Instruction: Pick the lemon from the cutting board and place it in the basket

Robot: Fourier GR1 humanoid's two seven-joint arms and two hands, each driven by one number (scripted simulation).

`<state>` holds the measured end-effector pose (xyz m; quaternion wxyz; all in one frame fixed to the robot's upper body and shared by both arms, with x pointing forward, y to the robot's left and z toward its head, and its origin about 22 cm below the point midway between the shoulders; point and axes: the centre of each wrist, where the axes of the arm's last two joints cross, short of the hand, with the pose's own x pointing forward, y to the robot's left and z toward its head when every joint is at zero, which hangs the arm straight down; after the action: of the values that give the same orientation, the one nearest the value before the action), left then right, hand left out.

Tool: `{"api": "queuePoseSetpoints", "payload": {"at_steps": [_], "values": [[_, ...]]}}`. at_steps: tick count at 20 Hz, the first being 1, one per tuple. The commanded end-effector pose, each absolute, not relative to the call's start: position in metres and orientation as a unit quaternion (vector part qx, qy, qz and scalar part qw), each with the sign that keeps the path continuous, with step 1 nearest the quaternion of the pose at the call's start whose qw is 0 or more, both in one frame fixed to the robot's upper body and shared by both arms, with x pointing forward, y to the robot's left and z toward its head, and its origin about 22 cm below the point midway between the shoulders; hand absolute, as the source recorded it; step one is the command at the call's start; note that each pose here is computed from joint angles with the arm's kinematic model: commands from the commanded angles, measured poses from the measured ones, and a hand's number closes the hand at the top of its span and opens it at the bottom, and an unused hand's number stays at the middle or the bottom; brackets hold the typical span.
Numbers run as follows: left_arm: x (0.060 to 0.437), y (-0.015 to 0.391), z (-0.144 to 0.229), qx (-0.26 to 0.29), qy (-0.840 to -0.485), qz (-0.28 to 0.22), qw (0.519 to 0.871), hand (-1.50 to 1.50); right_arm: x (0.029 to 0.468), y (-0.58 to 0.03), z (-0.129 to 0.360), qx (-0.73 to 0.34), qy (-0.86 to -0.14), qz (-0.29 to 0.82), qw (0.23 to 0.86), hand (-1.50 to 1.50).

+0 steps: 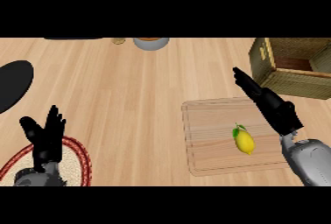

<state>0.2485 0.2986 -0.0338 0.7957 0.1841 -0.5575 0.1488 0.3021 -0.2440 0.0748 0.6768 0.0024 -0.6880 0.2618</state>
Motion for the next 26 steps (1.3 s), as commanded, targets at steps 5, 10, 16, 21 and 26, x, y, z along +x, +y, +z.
{"api": "queuePoseSetpoints", "payload": {"at_steps": [5, 10, 16, 21, 26], "values": [[0.286, 0.284, 0.023, 0.13, -0.647, 0.006, 0.752, 0.0, 0.342, -0.251, 0.123, 0.221, -0.797, 0.209, 0.522, 1.5], [0.288, 0.288, 0.028, 0.097, -0.646, -0.03, 0.757, 0.0, 0.311, -0.218, 0.127, 0.235, -0.765, 0.481, 0.358, -1.5], [0.287, 0.307, 0.041, 0.092, -0.635, -0.027, 0.766, 0.0, 0.248, -0.195, 0.064, 0.181, -0.827, 0.423, 0.324, -1.5], [0.282, 0.321, 0.033, 0.08, -0.63, -0.026, 0.772, 0.0, 0.246, -0.191, 0.132, 0.11, -0.753, 0.515, 0.395, -1.5], [0.285, 0.317, 0.038, 0.097, -0.629, -0.035, 0.77, 0.0, 0.26, -0.217, 0.189, -0.111, -0.704, 0.596, 0.37, -1.5]]}}
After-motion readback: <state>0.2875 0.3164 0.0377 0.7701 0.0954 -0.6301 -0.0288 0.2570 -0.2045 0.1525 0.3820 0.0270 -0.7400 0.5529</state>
